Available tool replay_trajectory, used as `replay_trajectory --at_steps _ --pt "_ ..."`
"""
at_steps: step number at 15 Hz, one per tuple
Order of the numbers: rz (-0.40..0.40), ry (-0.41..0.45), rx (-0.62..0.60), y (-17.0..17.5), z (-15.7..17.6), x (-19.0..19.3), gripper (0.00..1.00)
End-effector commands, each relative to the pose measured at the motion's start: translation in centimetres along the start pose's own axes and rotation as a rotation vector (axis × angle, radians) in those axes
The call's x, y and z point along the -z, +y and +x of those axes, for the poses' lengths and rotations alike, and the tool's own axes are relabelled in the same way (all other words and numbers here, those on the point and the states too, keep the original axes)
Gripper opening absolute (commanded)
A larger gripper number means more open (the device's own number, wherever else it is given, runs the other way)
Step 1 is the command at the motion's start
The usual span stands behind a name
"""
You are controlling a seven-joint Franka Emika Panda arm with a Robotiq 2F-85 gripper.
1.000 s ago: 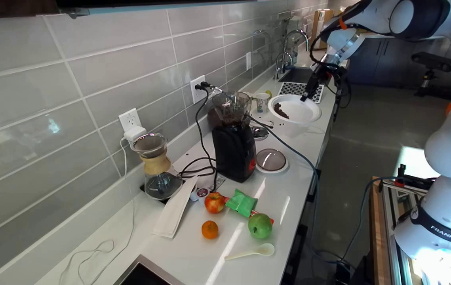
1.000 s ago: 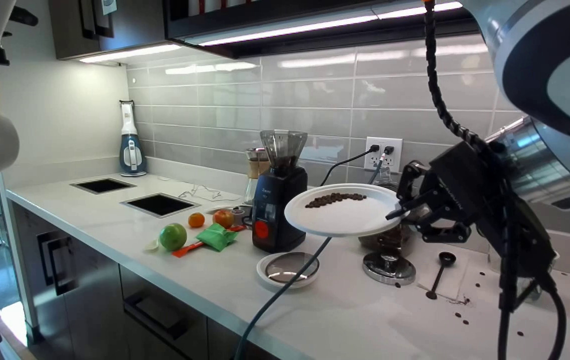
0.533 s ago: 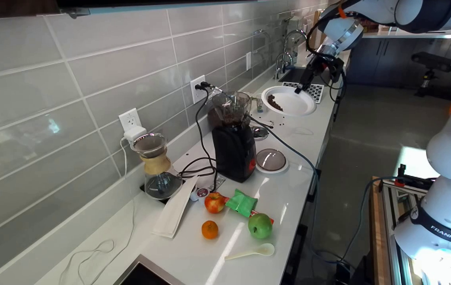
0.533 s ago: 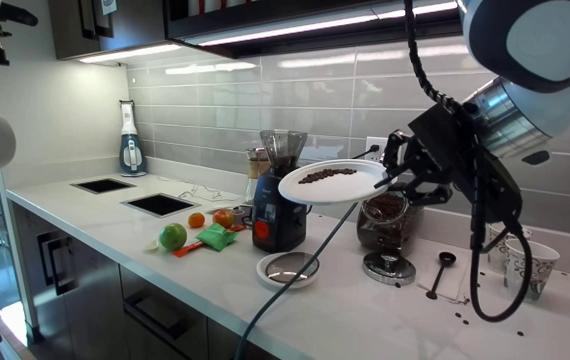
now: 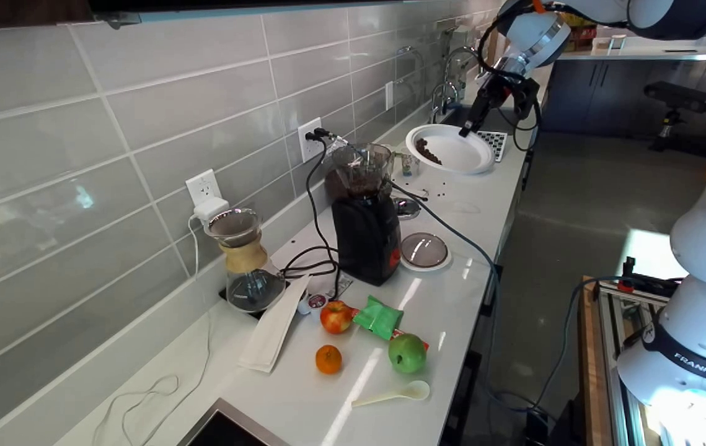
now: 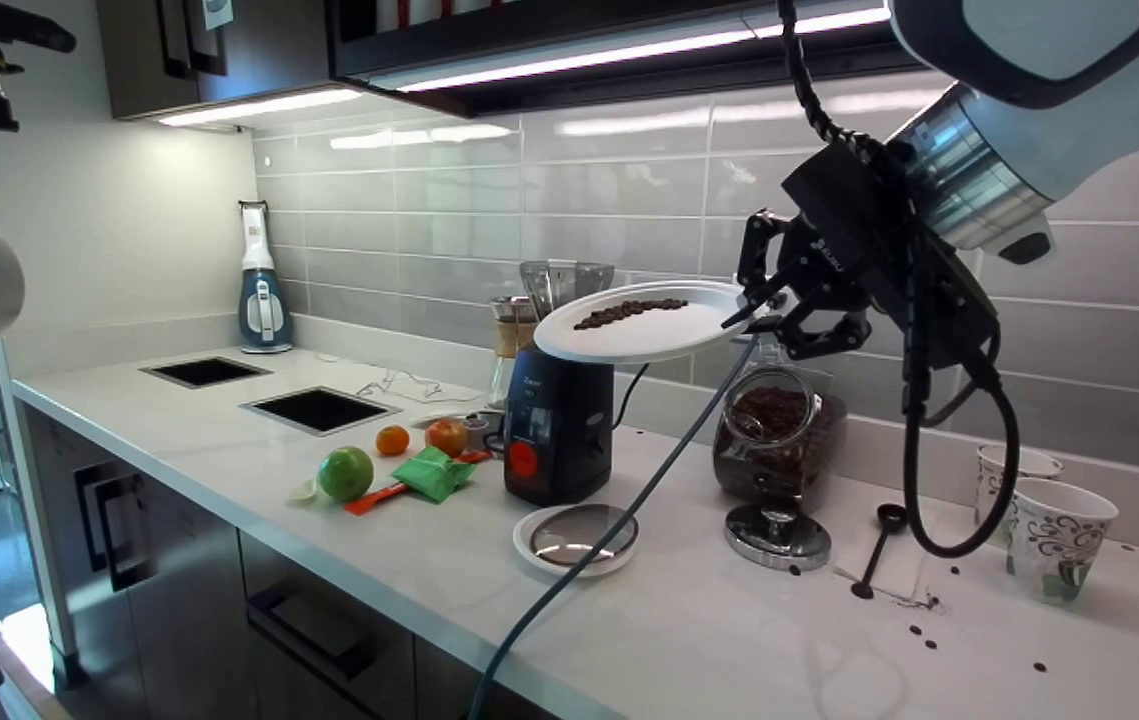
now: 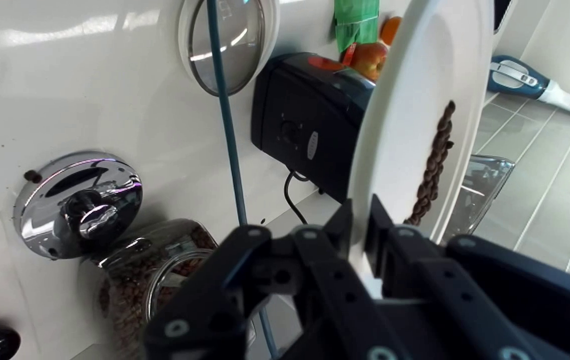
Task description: Pour the coffee beans from the white plate into the coffeemaker.
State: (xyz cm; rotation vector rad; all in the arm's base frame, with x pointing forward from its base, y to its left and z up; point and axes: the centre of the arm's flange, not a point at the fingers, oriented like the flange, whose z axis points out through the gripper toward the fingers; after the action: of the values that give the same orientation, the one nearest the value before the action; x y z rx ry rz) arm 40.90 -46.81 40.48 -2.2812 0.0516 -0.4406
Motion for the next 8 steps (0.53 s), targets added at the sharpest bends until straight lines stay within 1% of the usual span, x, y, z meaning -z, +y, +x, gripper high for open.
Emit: replay_trajectory --at_steps 1,3,4,8 --pt "0.0 0.0 -0.001 0.0 -0.1 0.0 0.07" --pt "0.001 0.0 -0.004 0.1 -0.2 0.0 0.07" --pt "0.002 0.0 -0.005 0.1 -0.2 -0.1 0.02" --pt "-0.023 0.038 0.021 -0.7 1.2 1.4 0.02"
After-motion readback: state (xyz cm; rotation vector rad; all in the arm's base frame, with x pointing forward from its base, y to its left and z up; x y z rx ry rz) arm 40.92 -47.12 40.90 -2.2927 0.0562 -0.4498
